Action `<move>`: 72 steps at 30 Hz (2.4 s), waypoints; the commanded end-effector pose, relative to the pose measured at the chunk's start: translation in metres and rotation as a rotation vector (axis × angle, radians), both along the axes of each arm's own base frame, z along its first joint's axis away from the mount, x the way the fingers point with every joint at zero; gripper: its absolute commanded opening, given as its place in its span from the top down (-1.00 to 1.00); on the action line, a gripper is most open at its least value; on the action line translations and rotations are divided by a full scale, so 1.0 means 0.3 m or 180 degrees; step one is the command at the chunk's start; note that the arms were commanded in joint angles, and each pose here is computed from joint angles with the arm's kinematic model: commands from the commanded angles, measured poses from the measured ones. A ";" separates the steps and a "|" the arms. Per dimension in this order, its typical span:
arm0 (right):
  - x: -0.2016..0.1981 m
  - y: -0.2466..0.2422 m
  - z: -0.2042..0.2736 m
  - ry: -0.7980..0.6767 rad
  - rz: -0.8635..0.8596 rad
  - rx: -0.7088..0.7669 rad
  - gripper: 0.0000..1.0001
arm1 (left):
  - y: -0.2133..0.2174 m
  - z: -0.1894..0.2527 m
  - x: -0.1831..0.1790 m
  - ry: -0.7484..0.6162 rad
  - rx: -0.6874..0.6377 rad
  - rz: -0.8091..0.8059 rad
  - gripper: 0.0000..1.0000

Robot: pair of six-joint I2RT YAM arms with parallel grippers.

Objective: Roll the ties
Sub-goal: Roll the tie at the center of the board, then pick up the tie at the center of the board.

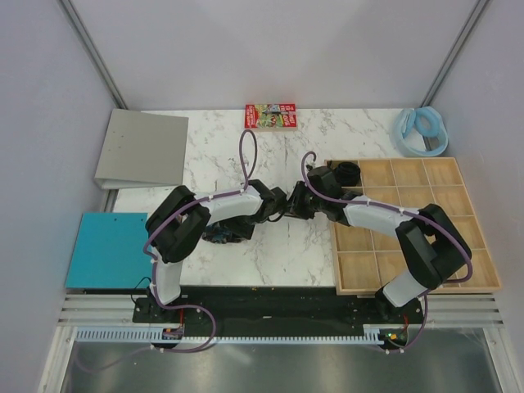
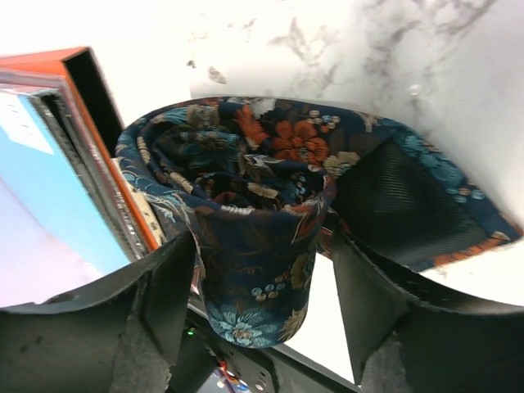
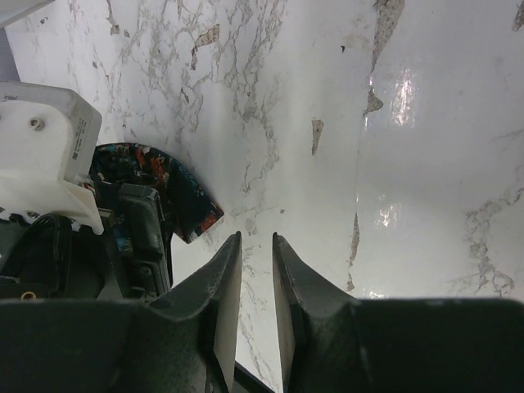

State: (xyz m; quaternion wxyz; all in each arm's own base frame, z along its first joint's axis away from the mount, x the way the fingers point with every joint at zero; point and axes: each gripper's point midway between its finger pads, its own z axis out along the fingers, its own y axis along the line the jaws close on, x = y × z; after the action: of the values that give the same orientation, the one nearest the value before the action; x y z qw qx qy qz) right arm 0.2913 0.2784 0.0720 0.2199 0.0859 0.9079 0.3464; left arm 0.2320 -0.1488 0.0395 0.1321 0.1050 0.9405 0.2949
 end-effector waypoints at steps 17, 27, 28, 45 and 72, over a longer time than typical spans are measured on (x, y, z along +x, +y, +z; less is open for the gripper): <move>-0.017 -0.041 0.086 -0.0124 -0.0113 -0.0008 -0.12 | -0.253 0.243 0.034 -0.0146 -0.1682 -0.0167 -0.80; -0.046 0.035 0.093 -0.0025 0.0068 0.0320 -0.62 | -0.057 0.311 0.003 -0.0351 -0.2245 0.0155 -0.78; -0.062 0.054 0.076 0.0053 0.0133 0.0363 -0.65 | -0.051 0.308 0.015 -0.0404 -0.2345 0.0173 -0.76; -0.082 0.264 -0.052 0.0000 0.0796 0.0425 -0.67 | 0.011 0.257 0.010 -0.0501 -0.2990 0.0297 -0.05; -0.089 0.302 -0.173 -0.0041 0.1159 0.0468 -0.63 | -0.078 0.231 0.019 -0.0570 -0.3535 0.0240 0.58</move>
State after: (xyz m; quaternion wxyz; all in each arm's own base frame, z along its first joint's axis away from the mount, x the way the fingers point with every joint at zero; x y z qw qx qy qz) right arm 0.2668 0.3728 0.0433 0.1594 -0.0548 0.8678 0.4674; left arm 0.2326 -0.1693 0.1072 0.2299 -0.0249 0.9471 -0.2224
